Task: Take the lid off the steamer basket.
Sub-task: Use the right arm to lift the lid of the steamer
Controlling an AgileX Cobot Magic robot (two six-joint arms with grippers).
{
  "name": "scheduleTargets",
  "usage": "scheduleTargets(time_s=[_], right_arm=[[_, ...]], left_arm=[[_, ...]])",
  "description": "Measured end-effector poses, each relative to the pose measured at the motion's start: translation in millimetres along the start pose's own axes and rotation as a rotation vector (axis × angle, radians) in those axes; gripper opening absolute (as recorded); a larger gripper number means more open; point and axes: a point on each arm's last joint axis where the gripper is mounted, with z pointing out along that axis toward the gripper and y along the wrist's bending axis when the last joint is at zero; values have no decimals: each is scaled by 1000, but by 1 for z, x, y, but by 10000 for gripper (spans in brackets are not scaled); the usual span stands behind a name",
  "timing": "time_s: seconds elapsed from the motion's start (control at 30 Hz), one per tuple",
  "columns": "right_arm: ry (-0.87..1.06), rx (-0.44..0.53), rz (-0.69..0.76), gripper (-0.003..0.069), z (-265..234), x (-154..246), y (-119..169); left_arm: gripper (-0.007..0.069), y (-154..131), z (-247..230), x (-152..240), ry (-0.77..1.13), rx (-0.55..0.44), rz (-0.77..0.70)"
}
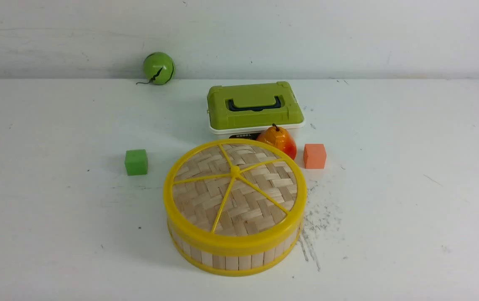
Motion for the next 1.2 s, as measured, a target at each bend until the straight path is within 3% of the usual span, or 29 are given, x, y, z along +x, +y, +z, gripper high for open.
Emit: scheduleTargets(time_s=[1.2], right_arm=[[0, 0, 0, 156, 0, 0, 0]], left_arm=[[239, 0, 0, 0, 0, 0, 0]])
